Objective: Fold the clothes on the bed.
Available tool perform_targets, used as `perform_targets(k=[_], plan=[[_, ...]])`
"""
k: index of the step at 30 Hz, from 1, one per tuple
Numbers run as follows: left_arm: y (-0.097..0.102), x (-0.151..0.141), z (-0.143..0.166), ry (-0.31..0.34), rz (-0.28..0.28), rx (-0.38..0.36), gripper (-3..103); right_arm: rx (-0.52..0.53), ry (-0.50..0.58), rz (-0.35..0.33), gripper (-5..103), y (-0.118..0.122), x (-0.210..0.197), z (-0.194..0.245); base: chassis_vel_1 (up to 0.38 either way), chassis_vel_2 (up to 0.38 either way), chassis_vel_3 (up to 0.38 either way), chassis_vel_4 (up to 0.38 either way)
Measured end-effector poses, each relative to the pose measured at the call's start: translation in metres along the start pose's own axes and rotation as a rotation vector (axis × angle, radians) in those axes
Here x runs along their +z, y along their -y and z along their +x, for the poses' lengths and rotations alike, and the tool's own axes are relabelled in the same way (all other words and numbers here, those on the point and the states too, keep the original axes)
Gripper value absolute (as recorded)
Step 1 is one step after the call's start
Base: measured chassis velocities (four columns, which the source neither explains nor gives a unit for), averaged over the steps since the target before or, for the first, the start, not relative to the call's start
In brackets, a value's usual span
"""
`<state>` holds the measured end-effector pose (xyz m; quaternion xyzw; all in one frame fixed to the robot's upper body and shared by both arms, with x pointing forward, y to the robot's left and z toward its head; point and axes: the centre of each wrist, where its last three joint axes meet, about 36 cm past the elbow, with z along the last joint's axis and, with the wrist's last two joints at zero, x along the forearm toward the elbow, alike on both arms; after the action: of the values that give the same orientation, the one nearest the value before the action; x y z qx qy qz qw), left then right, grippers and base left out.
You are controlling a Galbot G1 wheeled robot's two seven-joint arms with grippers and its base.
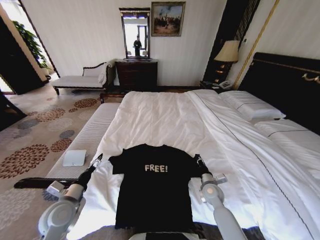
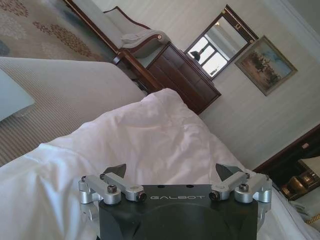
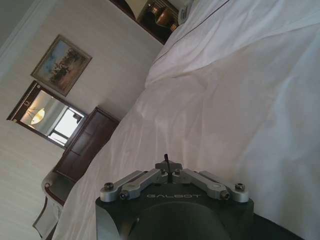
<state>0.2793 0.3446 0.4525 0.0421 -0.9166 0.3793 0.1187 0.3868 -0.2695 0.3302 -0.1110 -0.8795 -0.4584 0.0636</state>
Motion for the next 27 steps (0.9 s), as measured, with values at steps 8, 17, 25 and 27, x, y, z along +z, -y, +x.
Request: perform_targets(k=[8,17,25,27], plan=[[-0.002,0.005,0.0,-0.008,-0.003,-0.009,100,-0.038,-0.025,0.028,0,-0.01,0.023,0.004,0.0,0.0,0.0,0.0],[-0.002,0.003,0.0,-0.002,-0.005,-0.009,100,-0.111,-0.089,0.099,0,-0.02,0.065,0.012,0.0,0.0,0.0,0.0],[-0.003,0.005,0.0,-0.004,-0.003,-0.016,100,-0.121,-0.143,0.128,0,-0.018,0.092,0.017,0.0,0.0,0.0,0.0],[-0.004,0.006,0.0,-0.005,-0.003,-0.018,100,-0.136,-0.156,0.132,0,-0.019,0.098,0.019,0.0,0.0,0.0,0.0]])
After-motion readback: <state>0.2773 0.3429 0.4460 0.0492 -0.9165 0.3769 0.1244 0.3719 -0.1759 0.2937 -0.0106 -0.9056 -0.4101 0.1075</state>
